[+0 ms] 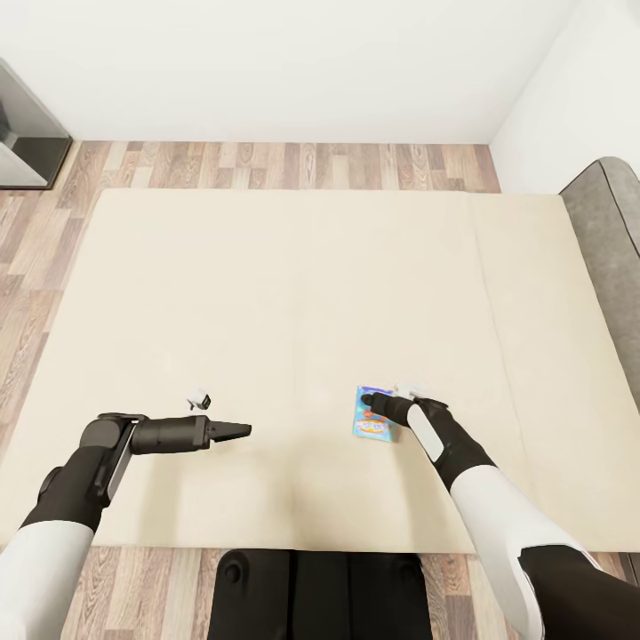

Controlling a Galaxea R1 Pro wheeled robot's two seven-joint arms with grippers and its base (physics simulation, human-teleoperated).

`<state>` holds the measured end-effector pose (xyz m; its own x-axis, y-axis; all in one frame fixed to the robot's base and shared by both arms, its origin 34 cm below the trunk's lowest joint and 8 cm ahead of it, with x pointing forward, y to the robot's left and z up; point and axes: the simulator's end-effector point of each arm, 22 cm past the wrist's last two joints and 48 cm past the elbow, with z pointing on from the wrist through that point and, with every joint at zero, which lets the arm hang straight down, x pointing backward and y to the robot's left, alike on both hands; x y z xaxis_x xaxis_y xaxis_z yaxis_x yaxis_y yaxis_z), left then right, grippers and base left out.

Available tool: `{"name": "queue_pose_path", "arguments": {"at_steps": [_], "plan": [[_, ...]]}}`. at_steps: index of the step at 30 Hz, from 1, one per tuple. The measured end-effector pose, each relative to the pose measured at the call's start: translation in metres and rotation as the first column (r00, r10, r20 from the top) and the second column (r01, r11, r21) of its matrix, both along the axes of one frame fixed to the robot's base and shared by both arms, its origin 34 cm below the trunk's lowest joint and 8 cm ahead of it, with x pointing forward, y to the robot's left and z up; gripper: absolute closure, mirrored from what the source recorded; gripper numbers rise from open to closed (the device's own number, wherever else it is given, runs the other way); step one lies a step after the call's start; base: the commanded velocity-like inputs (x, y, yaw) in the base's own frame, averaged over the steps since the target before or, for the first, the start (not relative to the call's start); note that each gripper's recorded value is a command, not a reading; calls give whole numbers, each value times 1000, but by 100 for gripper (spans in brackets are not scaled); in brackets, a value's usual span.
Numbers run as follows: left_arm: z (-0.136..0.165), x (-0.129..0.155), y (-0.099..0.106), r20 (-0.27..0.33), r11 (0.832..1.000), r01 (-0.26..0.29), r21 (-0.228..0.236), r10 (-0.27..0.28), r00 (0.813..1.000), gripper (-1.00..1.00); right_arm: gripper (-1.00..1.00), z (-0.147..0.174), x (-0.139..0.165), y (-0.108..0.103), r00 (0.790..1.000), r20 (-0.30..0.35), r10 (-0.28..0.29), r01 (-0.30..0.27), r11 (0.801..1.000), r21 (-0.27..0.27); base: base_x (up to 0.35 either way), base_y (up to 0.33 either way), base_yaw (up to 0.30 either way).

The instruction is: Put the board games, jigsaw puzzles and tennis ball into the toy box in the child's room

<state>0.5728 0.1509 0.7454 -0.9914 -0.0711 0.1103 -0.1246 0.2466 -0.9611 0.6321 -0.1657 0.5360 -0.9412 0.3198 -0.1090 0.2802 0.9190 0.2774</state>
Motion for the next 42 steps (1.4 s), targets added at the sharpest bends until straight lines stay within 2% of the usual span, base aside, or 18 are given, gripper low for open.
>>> {"name": "queue_pose_path", "arguments": {"at_steps": [3,8,18,29,42], "plan": [[0,0,0,0,1000,0,0,0,1000,-100,-100,1,0,6,1000,4,3,-3,1000,22,0,0,0],[0,0,0,0,1000,0,0,0,1000,-100,-100,1,0,7,1000,6,3,-4,1000,29,0,0,0],[0,0,0,0,1000,0,0,0,1000,-100,-100,1,-1,9,1000,3,8,-8,1000,29,0,0,0],[0,0,0,0,1000,0,0,0,1000,-100,-100,-7,-18,7,999,-38,13,-12,1000,16,0,0,0],[0,0,0,-1,1000,1,0,-1,1000,-100,-100,-8,-19,6,999,-40,13,-12,1000,13,0,0,0]]}}
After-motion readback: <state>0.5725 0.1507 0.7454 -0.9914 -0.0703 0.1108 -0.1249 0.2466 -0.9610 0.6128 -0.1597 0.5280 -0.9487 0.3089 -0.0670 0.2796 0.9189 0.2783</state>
